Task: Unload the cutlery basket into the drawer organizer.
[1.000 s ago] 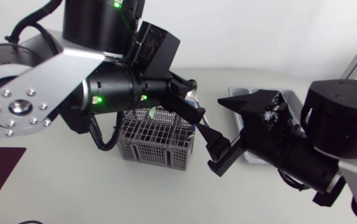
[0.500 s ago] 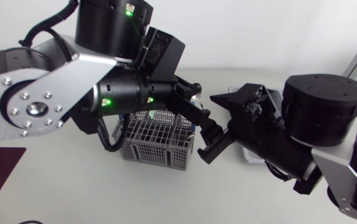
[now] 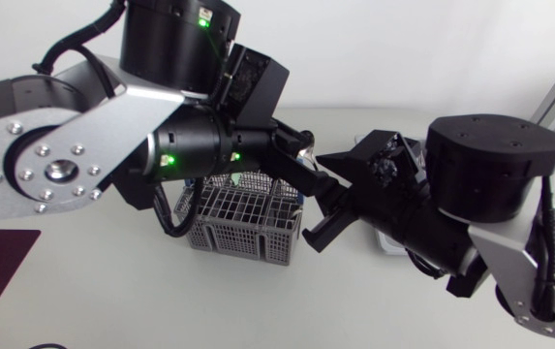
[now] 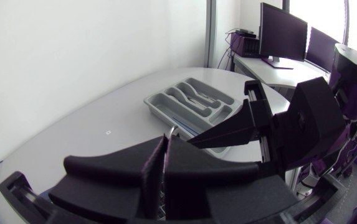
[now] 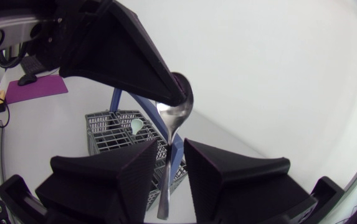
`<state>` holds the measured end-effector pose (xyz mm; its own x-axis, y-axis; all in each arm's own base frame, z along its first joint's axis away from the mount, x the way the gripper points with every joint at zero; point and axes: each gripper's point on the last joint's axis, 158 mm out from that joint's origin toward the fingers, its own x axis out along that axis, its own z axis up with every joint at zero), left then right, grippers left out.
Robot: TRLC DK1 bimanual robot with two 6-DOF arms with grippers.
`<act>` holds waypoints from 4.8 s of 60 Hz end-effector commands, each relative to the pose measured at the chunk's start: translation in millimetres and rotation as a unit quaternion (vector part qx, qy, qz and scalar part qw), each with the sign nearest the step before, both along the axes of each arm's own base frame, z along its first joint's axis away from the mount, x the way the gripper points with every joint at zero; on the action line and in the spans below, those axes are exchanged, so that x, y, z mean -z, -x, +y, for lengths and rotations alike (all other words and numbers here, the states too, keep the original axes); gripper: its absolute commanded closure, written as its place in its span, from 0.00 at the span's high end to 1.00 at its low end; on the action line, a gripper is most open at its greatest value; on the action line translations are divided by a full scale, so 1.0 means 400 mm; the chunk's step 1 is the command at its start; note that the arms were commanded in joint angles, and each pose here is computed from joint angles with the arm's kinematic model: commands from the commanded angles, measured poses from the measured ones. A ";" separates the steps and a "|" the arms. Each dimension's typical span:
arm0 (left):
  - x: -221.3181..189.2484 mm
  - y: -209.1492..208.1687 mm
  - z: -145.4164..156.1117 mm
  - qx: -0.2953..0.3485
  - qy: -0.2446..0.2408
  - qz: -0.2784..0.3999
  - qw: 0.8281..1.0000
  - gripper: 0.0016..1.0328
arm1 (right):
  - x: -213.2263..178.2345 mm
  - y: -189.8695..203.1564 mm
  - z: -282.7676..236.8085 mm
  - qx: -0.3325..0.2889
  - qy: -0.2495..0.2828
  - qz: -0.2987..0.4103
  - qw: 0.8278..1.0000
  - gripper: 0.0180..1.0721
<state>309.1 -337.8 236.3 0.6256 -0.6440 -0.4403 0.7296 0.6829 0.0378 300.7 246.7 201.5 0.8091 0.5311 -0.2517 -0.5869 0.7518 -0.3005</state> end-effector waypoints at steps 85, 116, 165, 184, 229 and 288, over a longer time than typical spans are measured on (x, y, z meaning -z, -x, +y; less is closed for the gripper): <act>-0.201 -0.106 0.106 -0.060 0.065 -0.055 0.995 0.70 | 0.089 0.107 -0.053 -0.093 0.045 0.087 0.991 0.05; 0.064 -0.073 0.072 -0.007 -0.105 0.003 0.994 0.70 | 0.200 0.117 -0.306 -0.132 0.093 0.141 0.977 0.05; 0.244 -0.003 0.042 0.040 -0.224 0.038 0.973 0.69 | 0.407 -0.027 -0.633 -0.169 0.173 0.196 0.950 0.05; 0.268 -0.003 0.051 0.040 -0.239 0.040 0.969 0.69 | 0.485 -0.060 -0.767 -0.178 0.255 0.212 0.926 0.05; 0.295 0.009 0.062 0.029 -0.269 0.032 0.962 0.70 | 0.539 -0.073 -0.778 -0.136 0.318 0.201 0.917 0.64; 0.361 0.034 0.021 0.027 -0.289 -0.062 0.955 0.69 | 0.311 0.038 -0.450 -0.100 0.129 0.178 0.970 0.83</act>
